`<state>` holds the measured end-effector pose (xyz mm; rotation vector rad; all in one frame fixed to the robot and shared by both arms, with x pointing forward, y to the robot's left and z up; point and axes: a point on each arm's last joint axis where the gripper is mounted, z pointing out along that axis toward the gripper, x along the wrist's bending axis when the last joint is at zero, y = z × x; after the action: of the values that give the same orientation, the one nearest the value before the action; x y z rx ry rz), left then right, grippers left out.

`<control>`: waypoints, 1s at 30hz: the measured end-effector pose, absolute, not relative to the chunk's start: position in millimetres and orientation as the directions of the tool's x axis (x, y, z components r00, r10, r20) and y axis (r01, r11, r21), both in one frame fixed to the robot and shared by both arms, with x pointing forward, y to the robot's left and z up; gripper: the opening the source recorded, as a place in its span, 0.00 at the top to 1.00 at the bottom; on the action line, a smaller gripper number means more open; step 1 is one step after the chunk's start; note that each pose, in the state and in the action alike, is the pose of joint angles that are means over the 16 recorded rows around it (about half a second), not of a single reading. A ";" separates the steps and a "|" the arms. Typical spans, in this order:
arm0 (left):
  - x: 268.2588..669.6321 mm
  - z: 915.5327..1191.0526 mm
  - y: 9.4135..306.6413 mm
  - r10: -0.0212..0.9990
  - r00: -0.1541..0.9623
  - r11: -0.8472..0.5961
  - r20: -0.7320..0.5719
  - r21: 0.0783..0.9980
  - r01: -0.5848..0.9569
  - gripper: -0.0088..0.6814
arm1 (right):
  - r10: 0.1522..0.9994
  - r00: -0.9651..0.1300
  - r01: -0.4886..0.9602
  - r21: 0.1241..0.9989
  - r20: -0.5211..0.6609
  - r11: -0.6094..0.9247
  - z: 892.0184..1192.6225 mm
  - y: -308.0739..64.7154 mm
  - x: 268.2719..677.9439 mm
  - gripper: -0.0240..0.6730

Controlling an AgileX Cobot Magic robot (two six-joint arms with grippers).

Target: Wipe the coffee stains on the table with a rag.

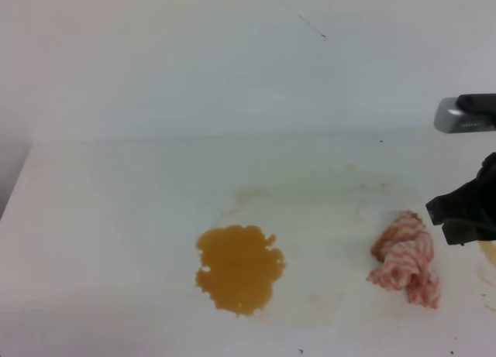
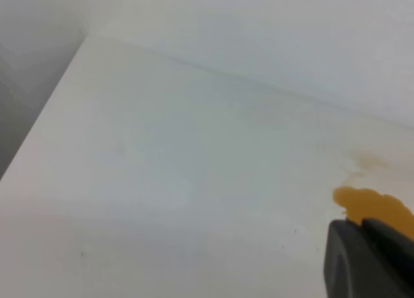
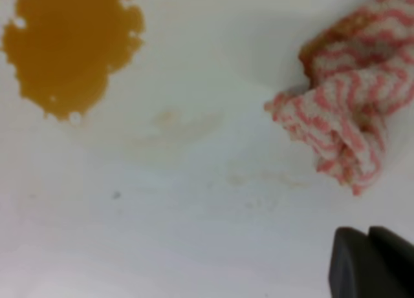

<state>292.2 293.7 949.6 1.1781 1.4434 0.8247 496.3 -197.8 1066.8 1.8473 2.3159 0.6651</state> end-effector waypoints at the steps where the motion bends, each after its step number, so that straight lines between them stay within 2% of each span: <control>1: 292.2 949.6 293.7 0.955 0.035 0.278 -0.293 0.932 0.232 0.99 | 0.949 -0.258 0.905 0.388 0.181 0.172 1066.4 -197.0 498.8 0.86; 5: 292.2 949.6 293.7 0.955 0.035 0.278 -0.293 0.932 0.232 0.99 | 0.949 -0.270 0.911 0.363 0.164 0.196 1062.2 -193.8 510.0 0.73; 13: 292.2 949.6 293.7 0.955 0.035 0.278 -0.293 0.932 0.232 0.99 | 0.945 -0.284 0.910 0.356 0.161 0.213 1041.9 -185.0 535.1 0.38; 18: 292.2 949.6 293.7 0.955 0.035 0.278 -0.293 0.932 0.232 0.99 | 0.946 -0.278 0.915 0.347 0.168 0.208 1019.7 -179.3 550.4 0.24; 22: 292.2 949.6 293.7 0.955 0.035 0.278 -0.293 0.932 0.232 0.99 | 0.949 -0.266 0.927 0.316 0.168 0.203 997.4 -176.0 560.6 0.20; 25: 292.2 949.6 293.7 0.955 0.035 0.278 -0.293 0.932 0.233 0.99 | 0.953 -0.256 0.937 0.284 0.165 0.202 980.1 -174.2 566.5 0.21; 27: 292.2 949.6 293.7 0.955 0.035 0.278 -0.293 0.932 0.233 0.99 | 0.955 -0.248 0.944 0.261 0.163 0.201 969.0 -173.3 569.6 0.25; 30: 292.2 949.5 293.6 0.955 0.035 0.278 -0.293 0.932 0.233 0.99 | 0.958 -0.237 0.953 0.231 0.161 0.197 954.7 -172.3 573.0 0.36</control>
<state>292.2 293.6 949.5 1.1785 1.4438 0.8244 573.0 -172.3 954.7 1.9291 2.4155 0.4436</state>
